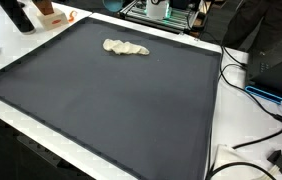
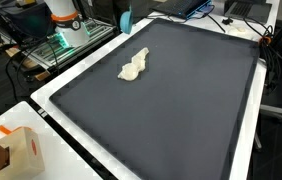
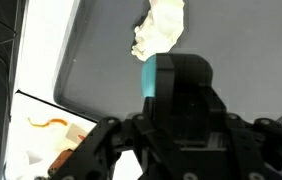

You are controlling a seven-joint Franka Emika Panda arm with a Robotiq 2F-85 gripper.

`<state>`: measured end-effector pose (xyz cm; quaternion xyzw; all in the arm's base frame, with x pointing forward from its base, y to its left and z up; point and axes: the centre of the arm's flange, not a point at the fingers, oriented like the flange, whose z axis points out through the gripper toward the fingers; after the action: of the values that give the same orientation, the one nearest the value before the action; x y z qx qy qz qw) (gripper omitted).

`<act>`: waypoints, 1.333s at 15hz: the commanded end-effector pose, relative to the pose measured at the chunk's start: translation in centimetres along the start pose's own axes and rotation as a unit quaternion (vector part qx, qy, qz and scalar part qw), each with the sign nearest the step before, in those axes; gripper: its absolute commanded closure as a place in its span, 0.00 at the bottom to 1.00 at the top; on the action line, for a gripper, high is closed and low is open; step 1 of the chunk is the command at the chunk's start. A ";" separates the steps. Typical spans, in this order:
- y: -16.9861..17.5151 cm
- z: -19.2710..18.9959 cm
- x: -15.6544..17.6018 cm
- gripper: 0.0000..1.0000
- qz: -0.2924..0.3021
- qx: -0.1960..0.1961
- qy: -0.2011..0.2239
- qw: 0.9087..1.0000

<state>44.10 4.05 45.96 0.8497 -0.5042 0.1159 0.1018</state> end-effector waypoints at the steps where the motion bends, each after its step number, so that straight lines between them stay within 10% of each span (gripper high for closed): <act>1: -2.1 2.6 -0.8 0.75 0.030 -0.062 0.073 0.995; 11: -2.8 8.8 -1.8 0.75 -0.005 -0.298 0.197 0.934; 20: -4.1 11.4 -3.4 0.75 -0.201 -0.326 0.152 0.911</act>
<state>46.65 5.66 34.43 0.8072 -0.3645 0.0610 0.4603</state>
